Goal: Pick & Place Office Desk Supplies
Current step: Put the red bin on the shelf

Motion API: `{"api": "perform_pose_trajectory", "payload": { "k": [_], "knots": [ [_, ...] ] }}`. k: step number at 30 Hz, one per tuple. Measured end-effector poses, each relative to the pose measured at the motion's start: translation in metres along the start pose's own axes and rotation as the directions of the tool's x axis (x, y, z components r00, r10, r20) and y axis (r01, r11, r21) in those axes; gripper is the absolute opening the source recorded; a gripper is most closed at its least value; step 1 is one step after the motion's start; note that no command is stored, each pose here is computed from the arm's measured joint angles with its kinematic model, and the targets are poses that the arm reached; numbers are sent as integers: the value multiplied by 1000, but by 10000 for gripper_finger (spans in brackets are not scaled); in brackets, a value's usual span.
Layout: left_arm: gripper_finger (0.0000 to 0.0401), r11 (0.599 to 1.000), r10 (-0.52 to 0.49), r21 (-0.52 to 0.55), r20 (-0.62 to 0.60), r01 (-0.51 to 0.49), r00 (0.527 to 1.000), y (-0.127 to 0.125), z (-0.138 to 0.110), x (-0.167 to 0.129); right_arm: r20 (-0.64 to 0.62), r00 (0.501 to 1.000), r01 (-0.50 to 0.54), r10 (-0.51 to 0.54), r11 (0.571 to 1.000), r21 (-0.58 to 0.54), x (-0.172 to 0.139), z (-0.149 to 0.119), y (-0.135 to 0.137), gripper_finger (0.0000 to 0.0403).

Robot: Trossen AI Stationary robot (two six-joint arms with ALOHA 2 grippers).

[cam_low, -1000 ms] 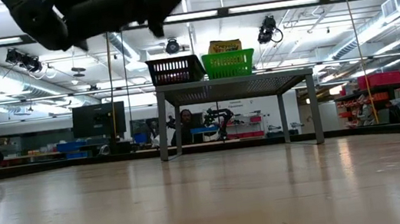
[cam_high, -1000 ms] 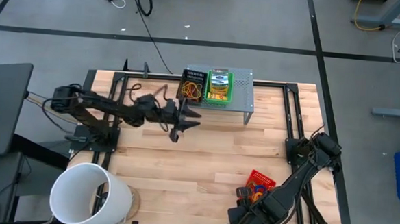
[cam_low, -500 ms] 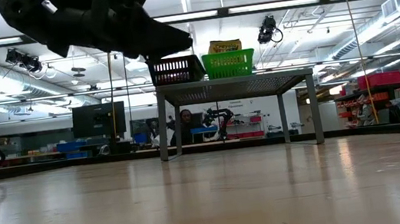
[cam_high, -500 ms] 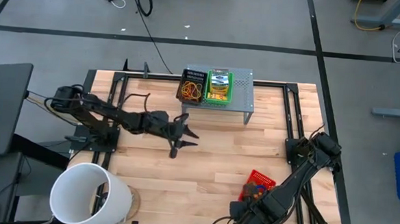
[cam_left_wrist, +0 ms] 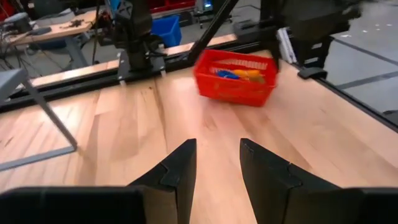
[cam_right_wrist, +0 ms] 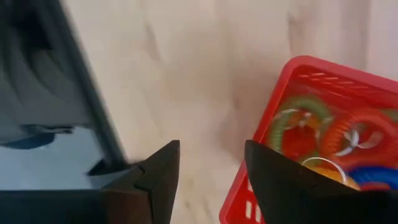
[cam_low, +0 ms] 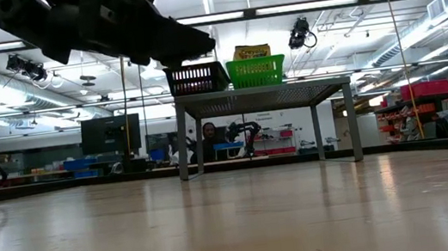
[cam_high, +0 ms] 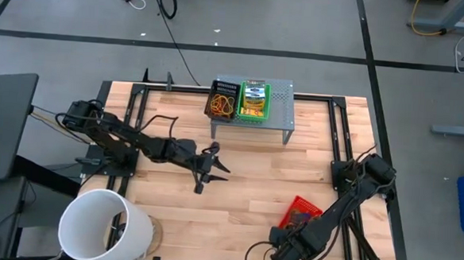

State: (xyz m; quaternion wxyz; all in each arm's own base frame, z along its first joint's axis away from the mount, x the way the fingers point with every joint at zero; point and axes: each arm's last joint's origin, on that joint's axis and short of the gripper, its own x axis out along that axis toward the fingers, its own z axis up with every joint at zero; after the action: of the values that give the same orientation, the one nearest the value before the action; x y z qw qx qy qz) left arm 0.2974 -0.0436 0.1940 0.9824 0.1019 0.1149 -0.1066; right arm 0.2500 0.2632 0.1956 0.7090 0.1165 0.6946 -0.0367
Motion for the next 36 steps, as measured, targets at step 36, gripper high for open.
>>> {"api": "perform_pose_trajectory", "payload": {
  "k": [36],
  "knots": [
    [129, 999, -36, 20, 15, 35, 999, -11, 3, 0, -66, 967, 249, -246, 968, 42, 16, -4, -34, 178]
  ]
}}
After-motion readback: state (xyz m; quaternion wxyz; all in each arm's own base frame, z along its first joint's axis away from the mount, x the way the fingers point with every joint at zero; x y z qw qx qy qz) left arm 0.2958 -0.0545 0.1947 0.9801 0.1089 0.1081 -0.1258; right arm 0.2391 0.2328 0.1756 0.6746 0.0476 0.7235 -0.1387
